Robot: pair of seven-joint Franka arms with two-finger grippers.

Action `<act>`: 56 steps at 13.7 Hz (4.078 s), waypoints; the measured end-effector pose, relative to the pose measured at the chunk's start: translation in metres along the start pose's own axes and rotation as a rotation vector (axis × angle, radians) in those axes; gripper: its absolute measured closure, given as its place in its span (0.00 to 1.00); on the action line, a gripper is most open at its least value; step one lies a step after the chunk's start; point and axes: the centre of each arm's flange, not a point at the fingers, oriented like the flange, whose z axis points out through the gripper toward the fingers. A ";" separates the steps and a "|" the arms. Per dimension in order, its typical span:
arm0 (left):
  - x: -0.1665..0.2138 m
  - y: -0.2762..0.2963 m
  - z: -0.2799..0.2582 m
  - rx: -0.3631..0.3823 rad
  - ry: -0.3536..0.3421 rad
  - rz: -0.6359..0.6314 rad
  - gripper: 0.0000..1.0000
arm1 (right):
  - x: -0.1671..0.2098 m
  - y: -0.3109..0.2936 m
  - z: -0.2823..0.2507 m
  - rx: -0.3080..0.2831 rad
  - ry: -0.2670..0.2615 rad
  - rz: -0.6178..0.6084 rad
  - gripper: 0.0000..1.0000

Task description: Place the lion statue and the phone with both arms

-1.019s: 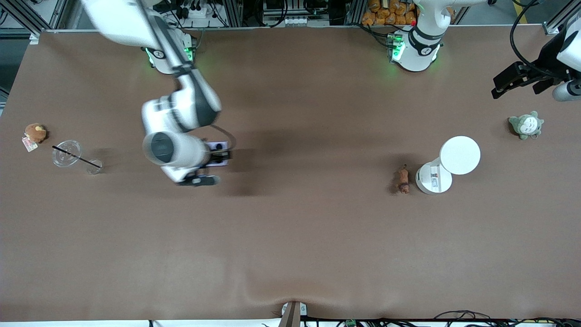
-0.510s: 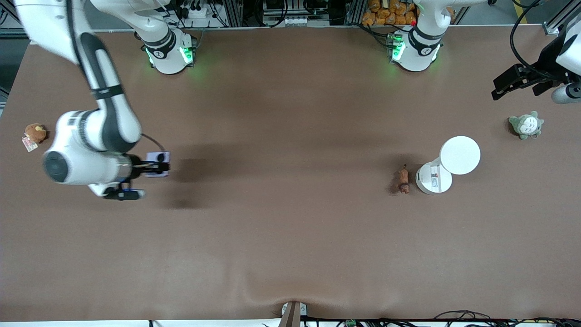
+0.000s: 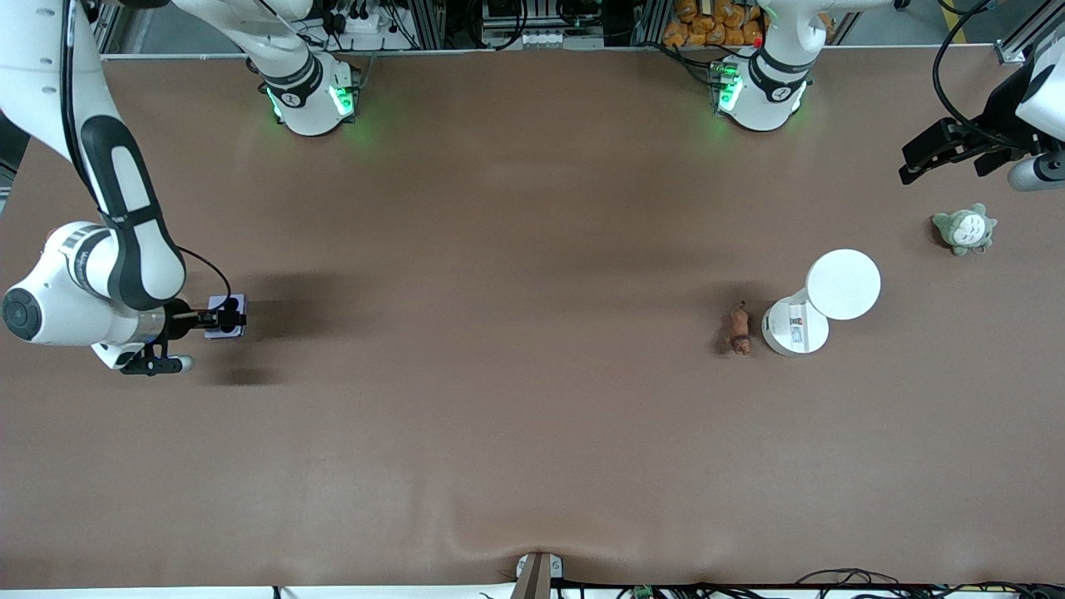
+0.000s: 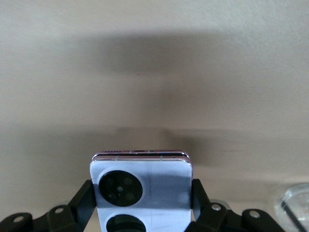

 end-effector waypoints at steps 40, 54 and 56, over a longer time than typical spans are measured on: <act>0.001 0.000 0.002 -0.001 0.007 0.000 0.00 | -0.074 -0.138 -0.371 -0.150 0.147 -0.098 0.00; -0.005 0.010 -0.001 0.000 0.024 0.018 0.00 | -0.169 -0.168 -0.401 -0.231 0.206 -0.132 0.00; -0.005 0.010 -0.004 -0.002 0.035 0.018 0.00 | -0.167 -0.169 -0.403 -0.231 0.215 -0.135 0.00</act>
